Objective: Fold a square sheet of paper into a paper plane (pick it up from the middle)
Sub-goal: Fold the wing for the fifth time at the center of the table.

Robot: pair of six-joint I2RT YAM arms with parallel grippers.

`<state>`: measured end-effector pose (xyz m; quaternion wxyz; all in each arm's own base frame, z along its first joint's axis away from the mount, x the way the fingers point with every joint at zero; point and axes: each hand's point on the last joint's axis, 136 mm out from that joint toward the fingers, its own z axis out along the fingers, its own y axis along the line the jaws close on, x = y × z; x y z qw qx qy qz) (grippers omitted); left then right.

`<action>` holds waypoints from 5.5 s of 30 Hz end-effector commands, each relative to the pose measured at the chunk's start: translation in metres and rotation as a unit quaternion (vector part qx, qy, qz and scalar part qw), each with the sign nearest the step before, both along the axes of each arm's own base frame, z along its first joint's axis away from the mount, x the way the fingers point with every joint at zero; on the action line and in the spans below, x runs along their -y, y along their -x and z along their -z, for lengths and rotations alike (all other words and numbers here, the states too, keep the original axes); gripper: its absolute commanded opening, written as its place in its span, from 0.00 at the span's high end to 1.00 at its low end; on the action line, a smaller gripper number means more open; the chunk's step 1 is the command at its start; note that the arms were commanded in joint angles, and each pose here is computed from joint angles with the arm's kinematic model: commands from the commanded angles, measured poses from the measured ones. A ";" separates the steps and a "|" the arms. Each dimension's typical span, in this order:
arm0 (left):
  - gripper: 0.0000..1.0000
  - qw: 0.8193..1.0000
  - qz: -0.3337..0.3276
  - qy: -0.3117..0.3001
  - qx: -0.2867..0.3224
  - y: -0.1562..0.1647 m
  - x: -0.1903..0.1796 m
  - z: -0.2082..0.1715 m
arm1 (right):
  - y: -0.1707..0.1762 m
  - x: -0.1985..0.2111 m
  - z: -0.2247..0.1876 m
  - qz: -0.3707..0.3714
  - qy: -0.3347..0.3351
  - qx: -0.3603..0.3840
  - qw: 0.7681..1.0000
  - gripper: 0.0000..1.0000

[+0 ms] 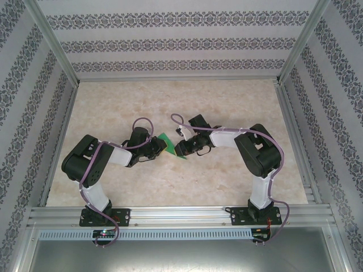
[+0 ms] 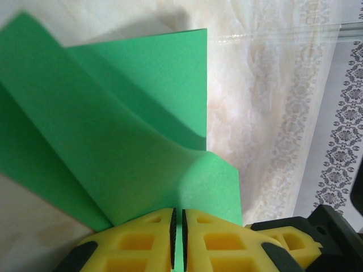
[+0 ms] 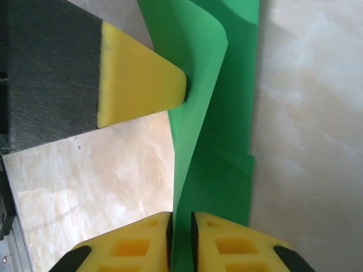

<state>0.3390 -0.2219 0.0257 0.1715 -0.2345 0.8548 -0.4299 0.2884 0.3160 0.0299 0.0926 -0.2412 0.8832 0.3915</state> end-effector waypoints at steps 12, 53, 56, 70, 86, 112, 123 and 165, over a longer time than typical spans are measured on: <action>0.83 0.999 0.029 -0.021 0.029 -0.009 0.008 -0.031 | 0.004 -0.003 0.005 0.001 -0.017 -0.011 1.000 1.00; 0.83 0.999 0.033 -0.013 0.039 0.014 0.018 -0.005 | 0.004 -0.001 0.026 0.087 -0.063 -0.149 0.983 1.00; 0.84 0.999 0.031 -0.019 0.026 0.014 0.017 0.001 | 0.004 -0.001 0.026 0.087 -0.059 -0.150 0.983 1.00; 0.85 0.999 0.022 -0.045 -0.006 0.019 0.009 0.015 | 0.003 0.005 0.004 0.066 -0.044 -0.115 0.990 0.87; 0.85 0.998 0.019 -0.055 -0.020 0.021 0.007 0.021 | 0.011 0.020 0.031 0.058 0.028 -0.119 0.991 0.96; 0.86 0.991 -0.003 -0.104 -0.090 0.030 -0.008 0.040 | 0.008 0.014 -0.007 -0.073 0.127 0.111 0.983 0.70; 0.86 0.990 -0.002 -0.103 -0.097 0.030 -0.007 0.042 | 0.013 0.005 -0.008 -0.107 0.118 0.122 0.980 0.72; 0.78 0.997 0.026 -0.048 0.053 0.025 -0.003 -0.038 | 0.015 -0.015 -0.017 -0.053 -0.008 -0.014 0.998 1.00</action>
